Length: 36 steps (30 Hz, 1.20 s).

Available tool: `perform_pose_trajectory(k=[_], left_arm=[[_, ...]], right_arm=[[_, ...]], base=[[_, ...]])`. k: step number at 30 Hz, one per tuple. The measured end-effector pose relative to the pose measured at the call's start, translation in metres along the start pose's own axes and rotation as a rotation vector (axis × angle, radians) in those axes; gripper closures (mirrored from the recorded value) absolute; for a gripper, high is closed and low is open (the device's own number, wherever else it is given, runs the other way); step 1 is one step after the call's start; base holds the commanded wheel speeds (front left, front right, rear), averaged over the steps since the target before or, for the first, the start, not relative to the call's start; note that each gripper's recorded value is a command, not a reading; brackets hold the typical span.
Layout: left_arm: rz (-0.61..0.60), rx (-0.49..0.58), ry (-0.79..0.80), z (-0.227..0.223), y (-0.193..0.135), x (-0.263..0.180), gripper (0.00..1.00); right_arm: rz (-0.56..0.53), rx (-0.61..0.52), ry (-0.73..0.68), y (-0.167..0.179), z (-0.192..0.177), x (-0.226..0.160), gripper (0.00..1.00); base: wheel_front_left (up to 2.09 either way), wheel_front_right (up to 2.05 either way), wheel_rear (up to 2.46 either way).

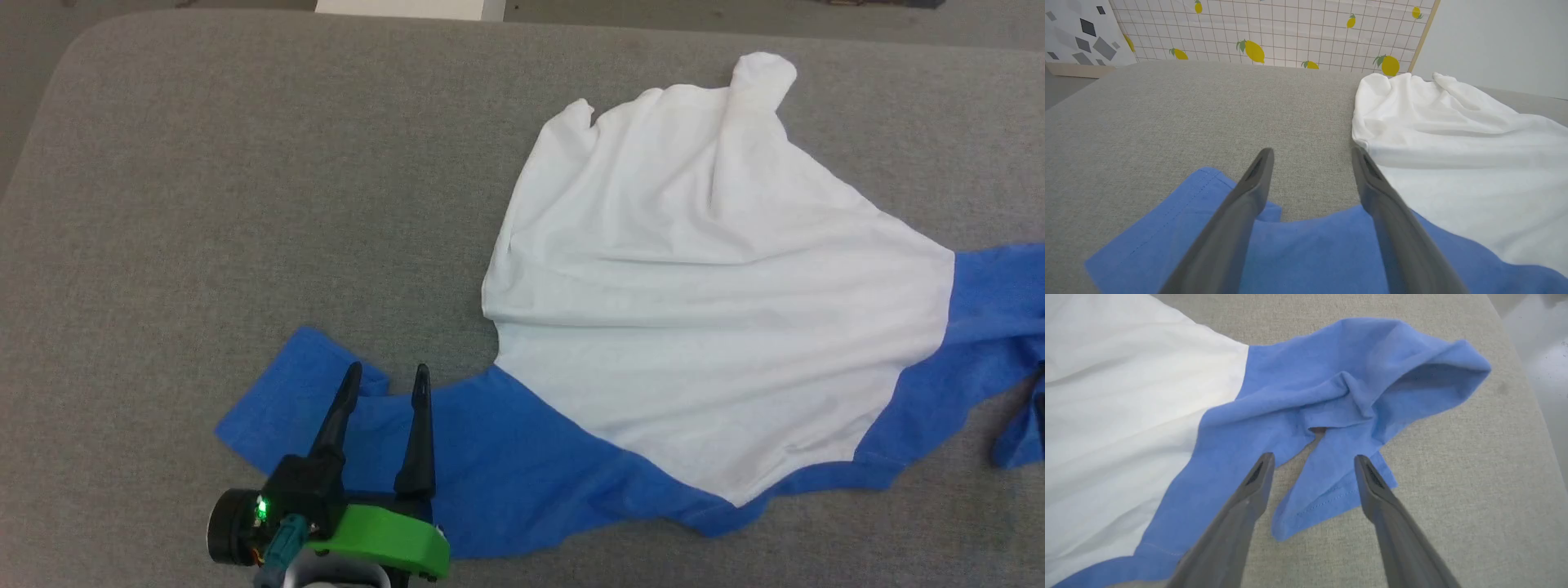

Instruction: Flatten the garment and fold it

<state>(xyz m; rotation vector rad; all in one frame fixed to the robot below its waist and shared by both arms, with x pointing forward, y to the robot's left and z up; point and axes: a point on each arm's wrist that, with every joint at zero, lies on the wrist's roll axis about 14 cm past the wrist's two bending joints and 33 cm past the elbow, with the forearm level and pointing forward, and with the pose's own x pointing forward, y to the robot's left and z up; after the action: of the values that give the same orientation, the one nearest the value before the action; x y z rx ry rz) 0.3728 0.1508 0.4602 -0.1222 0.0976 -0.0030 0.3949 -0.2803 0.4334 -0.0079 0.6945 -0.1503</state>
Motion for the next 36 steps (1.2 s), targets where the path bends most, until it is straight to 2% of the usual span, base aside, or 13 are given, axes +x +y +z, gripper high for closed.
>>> perform_pose_trajectory(k=[4,9,13,16,24,32,36], left_arm=[[-0.014,-0.003,-0.018,0.006,-0.005,-0.001,0.00],[-0.029,-0.009,-0.025,0.008,-0.010,0.000,0.00],[-0.028,-0.011,-0.017,0.005,-0.010,0.000,0.00],[-0.023,-0.013,-0.006,0.002,-0.009,-0.001,0.00],[-0.020,-0.019,0.034,-0.011,-0.007,0.000,0.00],[0.018,-0.022,0.071,-0.023,0.004,0.002,0.00],[0.039,-0.020,0.092,-0.029,0.010,0.002,0.00]], right_arm=[[0.061,0.068,-0.031,0.020,-0.012,-0.033,0.00],[0.141,0.065,-0.143,0.046,0.010,-0.046,0.00],[0.209,-0.037,-0.267,0.070,0.054,-0.038,0.00],[0.255,-0.125,-0.285,0.087,0.075,-0.022,0.00],[0.334,-0.288,-0.119,0.125,0.080,0.042,0.00],[0.352,-0.415,0.052,0.145,0.053,0.097,0.00],[0.363,-0.456,0.148,0.151,0.028,0.116,0.00]], base=[[0.00,0.00,0.00],[0.00,0.00,0.00],[0.00,0.00,0.00],[0.00,0.00,0.00],[0.00,0.00,0.00],[0.00,0.00,0.00],[0.00,0.00,0.00]])
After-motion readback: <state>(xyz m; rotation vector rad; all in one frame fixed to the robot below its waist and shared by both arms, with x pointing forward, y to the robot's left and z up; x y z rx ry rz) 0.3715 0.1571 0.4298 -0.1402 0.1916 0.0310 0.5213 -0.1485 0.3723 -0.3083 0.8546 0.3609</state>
